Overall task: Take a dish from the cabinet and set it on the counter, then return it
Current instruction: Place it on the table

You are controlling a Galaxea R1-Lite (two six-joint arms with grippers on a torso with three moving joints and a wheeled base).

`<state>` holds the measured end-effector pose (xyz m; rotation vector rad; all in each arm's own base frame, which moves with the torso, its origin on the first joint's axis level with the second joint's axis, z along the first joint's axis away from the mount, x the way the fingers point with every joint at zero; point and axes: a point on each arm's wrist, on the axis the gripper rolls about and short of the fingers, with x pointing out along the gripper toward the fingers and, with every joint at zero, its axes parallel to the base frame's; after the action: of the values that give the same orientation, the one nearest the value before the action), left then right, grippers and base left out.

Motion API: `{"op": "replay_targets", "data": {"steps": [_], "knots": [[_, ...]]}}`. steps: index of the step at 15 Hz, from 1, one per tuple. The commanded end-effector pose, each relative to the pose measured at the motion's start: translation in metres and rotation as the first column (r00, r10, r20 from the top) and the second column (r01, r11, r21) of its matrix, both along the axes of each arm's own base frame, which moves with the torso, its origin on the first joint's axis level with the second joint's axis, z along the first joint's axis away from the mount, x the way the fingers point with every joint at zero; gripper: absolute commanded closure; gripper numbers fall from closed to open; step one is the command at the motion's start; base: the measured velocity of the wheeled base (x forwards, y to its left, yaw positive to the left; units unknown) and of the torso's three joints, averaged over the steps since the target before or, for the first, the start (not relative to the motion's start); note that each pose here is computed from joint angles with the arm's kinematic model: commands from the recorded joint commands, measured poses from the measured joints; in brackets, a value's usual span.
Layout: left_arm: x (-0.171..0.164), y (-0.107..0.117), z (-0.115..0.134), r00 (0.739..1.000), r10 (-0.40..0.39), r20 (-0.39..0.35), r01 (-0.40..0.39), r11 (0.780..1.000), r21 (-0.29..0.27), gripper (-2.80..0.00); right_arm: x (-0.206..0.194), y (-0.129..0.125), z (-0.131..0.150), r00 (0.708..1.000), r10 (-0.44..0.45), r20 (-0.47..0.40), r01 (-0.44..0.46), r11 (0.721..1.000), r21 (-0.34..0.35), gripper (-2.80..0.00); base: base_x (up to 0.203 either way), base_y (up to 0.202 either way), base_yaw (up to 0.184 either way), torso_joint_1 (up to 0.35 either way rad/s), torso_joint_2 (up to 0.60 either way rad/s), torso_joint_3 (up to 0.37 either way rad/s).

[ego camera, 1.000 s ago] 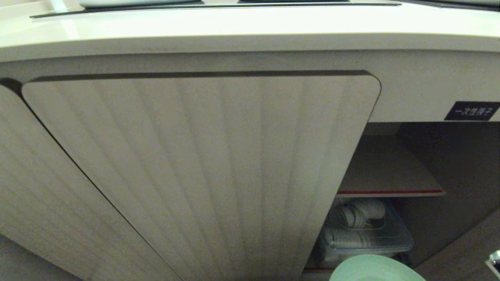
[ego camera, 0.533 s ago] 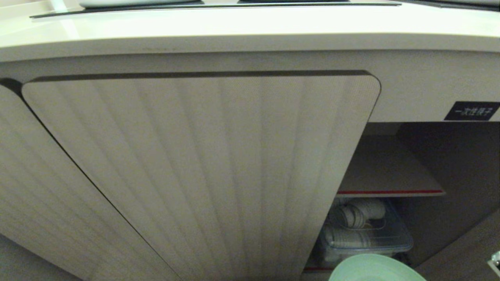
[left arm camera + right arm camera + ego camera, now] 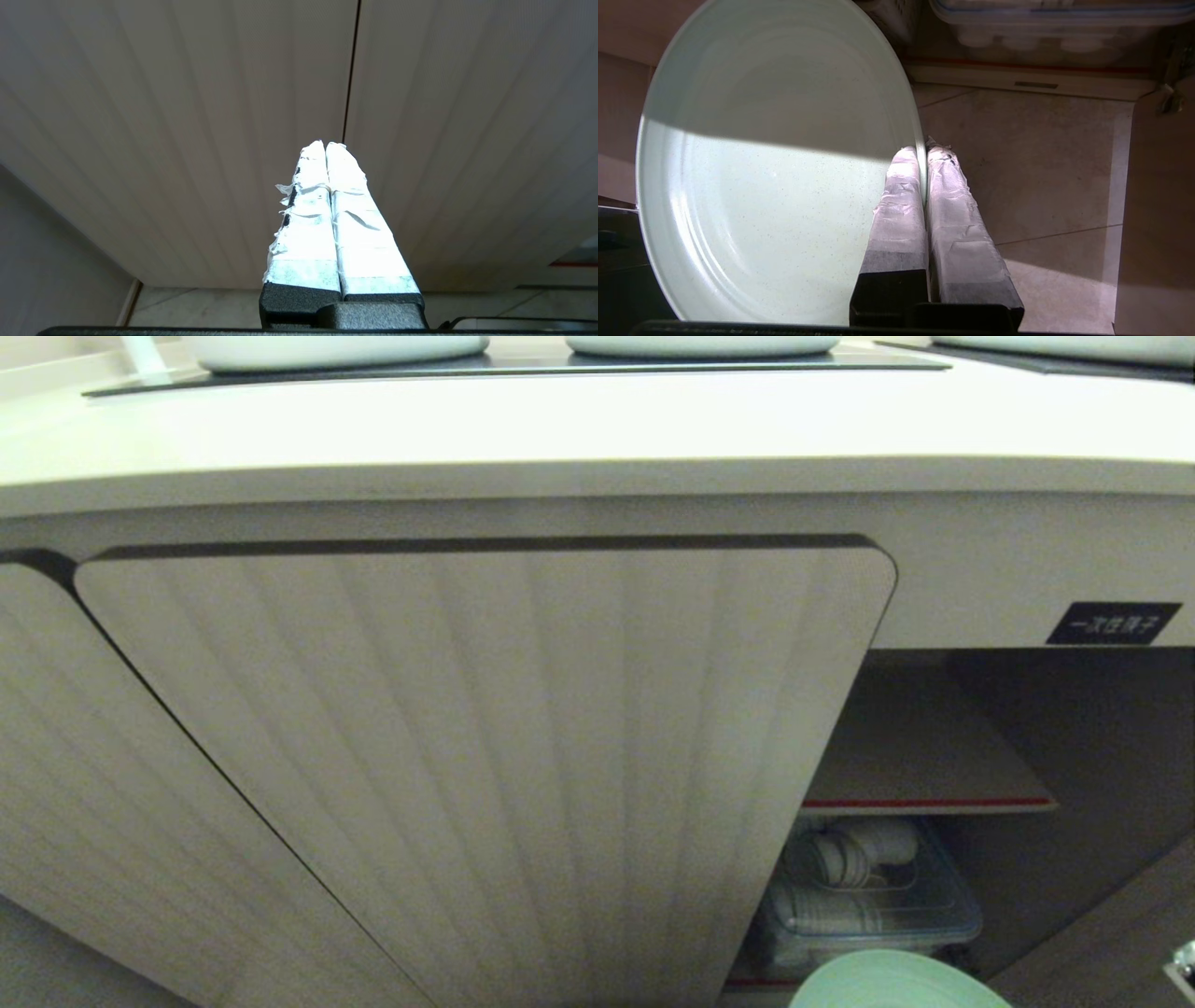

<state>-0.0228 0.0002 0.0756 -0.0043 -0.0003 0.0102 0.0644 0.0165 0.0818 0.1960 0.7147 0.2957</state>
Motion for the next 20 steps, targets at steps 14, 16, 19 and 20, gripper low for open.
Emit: {"op": "replay_targets", "data": {"steps": [14,16,19,20], "knots": [[0.0,0.0,-0.0002,1.0,0.001,-0.002,-0.001,1.0,0.0,0.0,0.0015,0.0016,0.0009,0.999,0.049,0.002,-0.049,0.998,0.037,0.0,0.0,0.0,0.0,0.168,-0.45,-0.289],[0.0,0.0,-0.0002,1.0,0.001,-0.002,-0.001,1.0,0.0,0.0,0.0018,0.002,0.0008,0.998,0.058,-0.002,-0.058,0.997,0.044,0.0,0.0,0.0,0.0,0.211,-0.49,-0.287],[0.0,0.0,-0.0001,1.0,0.001,-0.001,-0.001,1.0,0.0,0.0,0.0025,0.0023,0.0002,0.998,0.065,-0.011,-0.064,0.997,0.046,0.0,0.0,0.0,0.0,0.221,-0.5,-0.276],[0.0,0.0,-0.0002,1.0,0.001,-0.002,-0.001,1.0,0.0,0.0,0.0027,0.0023,0.0002,0.998,0.066,-0.012,-0.065,0.997,0.047,0.0,0.0,0.0,0.0,0.233,-0.51,-0.29]]}}
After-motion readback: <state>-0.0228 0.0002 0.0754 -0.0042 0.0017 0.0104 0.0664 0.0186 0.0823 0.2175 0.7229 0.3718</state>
